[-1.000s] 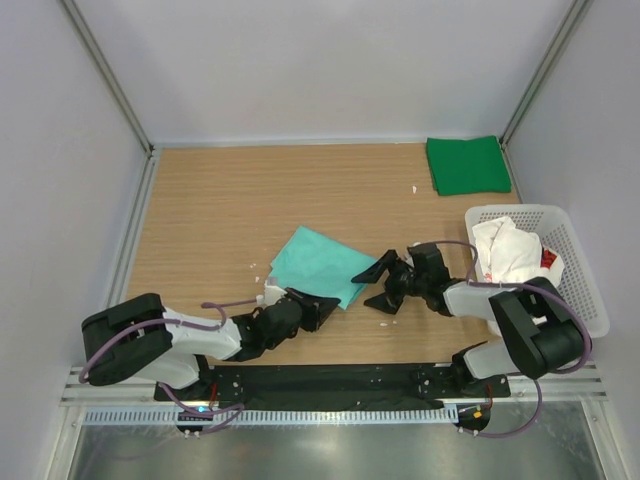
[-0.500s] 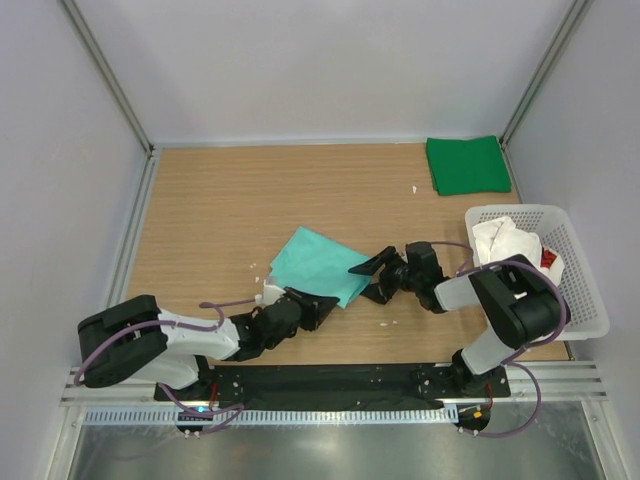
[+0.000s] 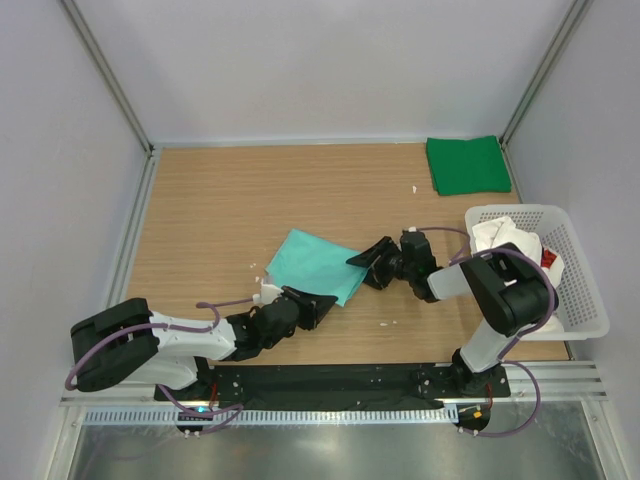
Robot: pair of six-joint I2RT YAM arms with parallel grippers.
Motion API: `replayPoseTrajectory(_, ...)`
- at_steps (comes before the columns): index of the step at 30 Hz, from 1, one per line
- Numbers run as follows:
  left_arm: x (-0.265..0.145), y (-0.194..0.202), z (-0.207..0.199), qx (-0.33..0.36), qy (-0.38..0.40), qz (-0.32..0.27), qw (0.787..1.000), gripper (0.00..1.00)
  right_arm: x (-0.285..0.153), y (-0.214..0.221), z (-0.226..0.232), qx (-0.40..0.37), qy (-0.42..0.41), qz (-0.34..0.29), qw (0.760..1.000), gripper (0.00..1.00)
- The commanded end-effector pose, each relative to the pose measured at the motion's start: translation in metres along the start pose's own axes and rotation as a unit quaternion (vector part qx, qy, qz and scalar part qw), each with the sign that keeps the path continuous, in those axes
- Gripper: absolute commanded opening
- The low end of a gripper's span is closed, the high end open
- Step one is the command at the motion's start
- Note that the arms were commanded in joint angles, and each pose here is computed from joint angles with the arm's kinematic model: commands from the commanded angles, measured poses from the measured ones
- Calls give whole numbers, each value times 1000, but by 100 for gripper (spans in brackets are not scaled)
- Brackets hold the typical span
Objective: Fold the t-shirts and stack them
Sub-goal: Neatly place the folded tshirt to the corner
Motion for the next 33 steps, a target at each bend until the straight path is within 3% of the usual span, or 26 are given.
replayPoseTrajectory(1, -1, 4, -15, -76, 14, 4, 997, 0, 9, -11, -21, -53, 75, -35, 995, 56)
replayPoseTrajectory(2, -1, 4, -15, -78, 15, 5, 997, 0, 9, -12, -24, -66, 85, -32, 994, 56)
replayPoseTrajectory(5, -1, 4, -14, -78, 12, 8, 997, 0, 16, -20, -13, -108, 78, -22, 991, 44)
replayPoseTrajectory(6, -1, 5, -14, -77, 10, 10, 997, 0, 18, -19, -12, -114, 72, -10, 991, 25)
replayPoseTrajectory(9, -2, 8, -11, -61, -7, 26, 998, 21, 27, -22, -3, -157, 55, 21, 986, 1)
replayPoseTrajectory(10, -4, 9, -13, -53, -10, 36, 998, 33, 28, -26, -1, -175, 62, 25, 982, 1)
replayPoseTrajectory(11, -3, 7, -19, -46, -12, 40, 998, 38, 26, -25, -4, -185, 85, 40, 978, 1)
replayPoseTrajectory(12, -6, 11, -19, -33, -31, 66, 997, 41, 28, -35, 10, -245, 75, 38, 966, 1)
replayPoseTrajectory(13, -8, 6, -12, 10, -56, 62, 996, 45, 28, -41, 13, -270, 92, 36, 958, 1)
replayPoseTrajectory(14, -12, 4, -30, 17, -42, 65, 997, 46, 22, -40, 5, -276, 137, 66, 949, 1)
replayPoseTrajectory(15, -15, 0, -33, 30, -46, 66, 996, 47, 26, -56, 30, -310, 130, 60, 940, 1)
replayPoseTrajectory(17, -28, -12, -47, 69, -30, 61, 995, 47, 22, -64, 21, -364, 194, 112, 904, 1)
replayPoseTrajectory(18, -32, -17, -50, 86, -27, 59, 994, 47, 25, -79, 45, -396, 192, 98, 893, 1)
replayPoseTrajectory(19, -37, -22, -53, 103, -37, 58, 992, 47, 19, -87, 37, -426, 239, 115, 865, 1)
replayPoseTrajectory(22, -53, -41, -70, 177, -28, 41, 983, 48, 16, -118, 71, -489, 267, 89, 826, 1)
replayPoseTrajectory(23, -57, -49, -73, 217, -29, 36, 975, 48, 12, -133, 80, -519, 293, 78, 799, 1)
replayPoseTrajectory(26, -74, -52, -85, 290, -32, 65, 954, 49, 1, -168, 102, -553, 350, 38, 755, 1)
replayPoseTrajectory(31, -97, -51, -108, 409, -31, 104, 906, 47, -16, -228, 117, -548, 416, 3, 726, 1)
replayPoseTrajectory(33, -103, -53, -105, 455, -45, 121, 881, 48, -21, -257, 123, -565, 434, -7, 701, 1)
Point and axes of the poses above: each gripper's point midway between its finger pads, its own x axis out along the fingers, its own z axis along the line the jaws close on, y = z × x, the point moved 7 cm from there along -x, back along the fingers, and after that the axes turned 7 degrees about -x, right-handed, at the moved point
